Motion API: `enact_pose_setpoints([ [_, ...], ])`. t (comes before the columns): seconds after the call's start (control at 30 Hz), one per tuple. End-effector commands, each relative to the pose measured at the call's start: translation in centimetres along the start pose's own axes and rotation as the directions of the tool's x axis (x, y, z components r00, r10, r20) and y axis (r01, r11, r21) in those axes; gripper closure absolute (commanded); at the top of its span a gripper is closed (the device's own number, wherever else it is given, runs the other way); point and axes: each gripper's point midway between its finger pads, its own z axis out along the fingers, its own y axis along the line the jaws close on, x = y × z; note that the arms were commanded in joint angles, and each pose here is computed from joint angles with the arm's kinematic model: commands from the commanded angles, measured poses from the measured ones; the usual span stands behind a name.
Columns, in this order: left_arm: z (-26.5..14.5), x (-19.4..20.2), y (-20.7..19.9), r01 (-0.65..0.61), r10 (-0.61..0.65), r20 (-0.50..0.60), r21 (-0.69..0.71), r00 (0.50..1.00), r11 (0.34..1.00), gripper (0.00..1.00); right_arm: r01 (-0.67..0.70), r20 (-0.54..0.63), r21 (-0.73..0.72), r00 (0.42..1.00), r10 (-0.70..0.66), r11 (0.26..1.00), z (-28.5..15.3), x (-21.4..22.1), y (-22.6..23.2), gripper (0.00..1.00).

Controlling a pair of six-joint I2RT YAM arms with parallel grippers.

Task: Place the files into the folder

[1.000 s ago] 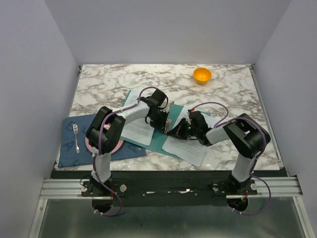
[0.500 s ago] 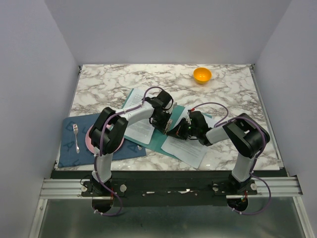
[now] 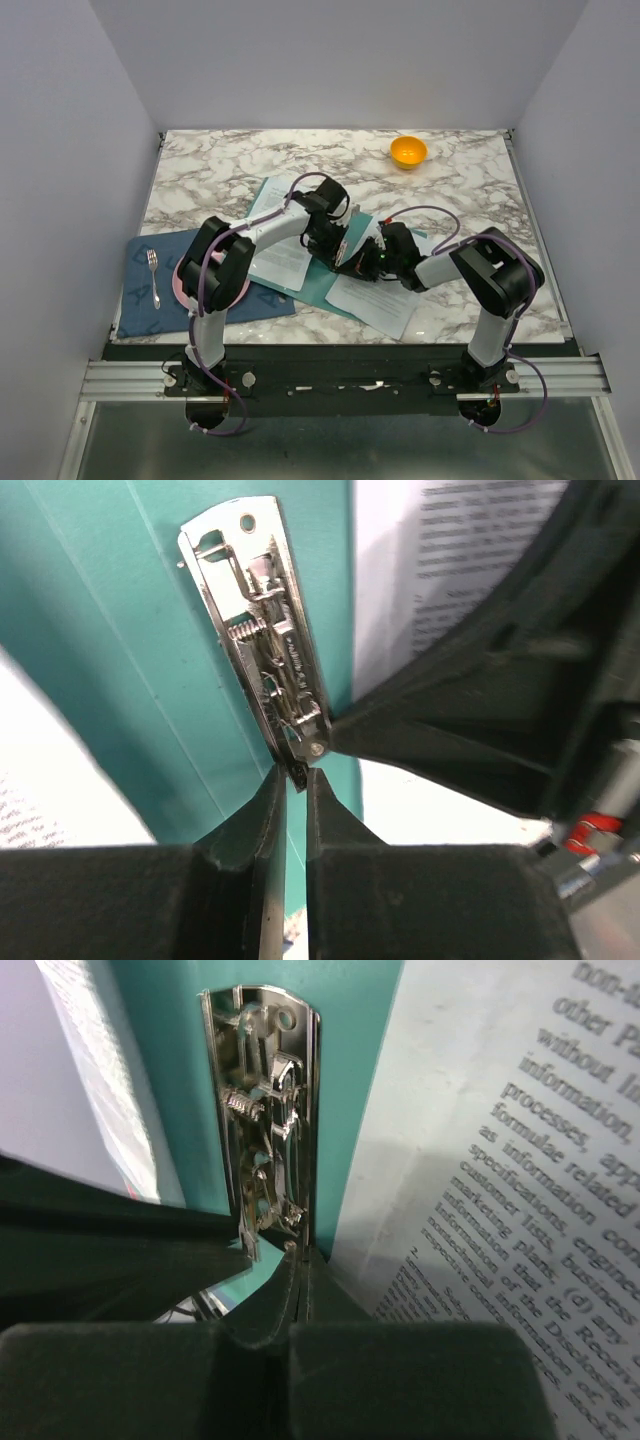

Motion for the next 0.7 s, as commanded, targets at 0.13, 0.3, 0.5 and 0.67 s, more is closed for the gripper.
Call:
enact_pose_setpoints([
  [0.13, -3.6, 1.0, -12.5, 0.009, 0.045, -0.097, 0.5, 0.994, 0.866, 0.83, -0.007, -0.073, 0.411, 0.996, 0.041, 0.912, -0.4, 4.4, -11.9, 1.0],
  [0.3, -4.0, 0.4, -11.8, 0.013, 0.039, -0.097, 0.483, 0.995, 0.876, 0.79, -0.002, -0.072, 0.413, 0.997, 0.035, 0.911, -0.6, 4.3, -11.9, 1.0],
  [0.5, -6.6, -1.4, -9.7, -0.039, 0.054, -0.022, 0.442, 0.998, 0.896, 0.78, 0.0, -0.066, 0.412, 0.997, 0.029, 0.911, -0.8, 4.3, -11.8, 0.99],
  [0.67, -7.2, -2.9, -3.4, -0.027, 0.004, 0.091, 0.251, 0.996, 0.968, 0.77, 0.001, -0.062, 0.41, 0.998, 0.026, 0.912, -0.8, 4.2, -11.7, 1.0],
])
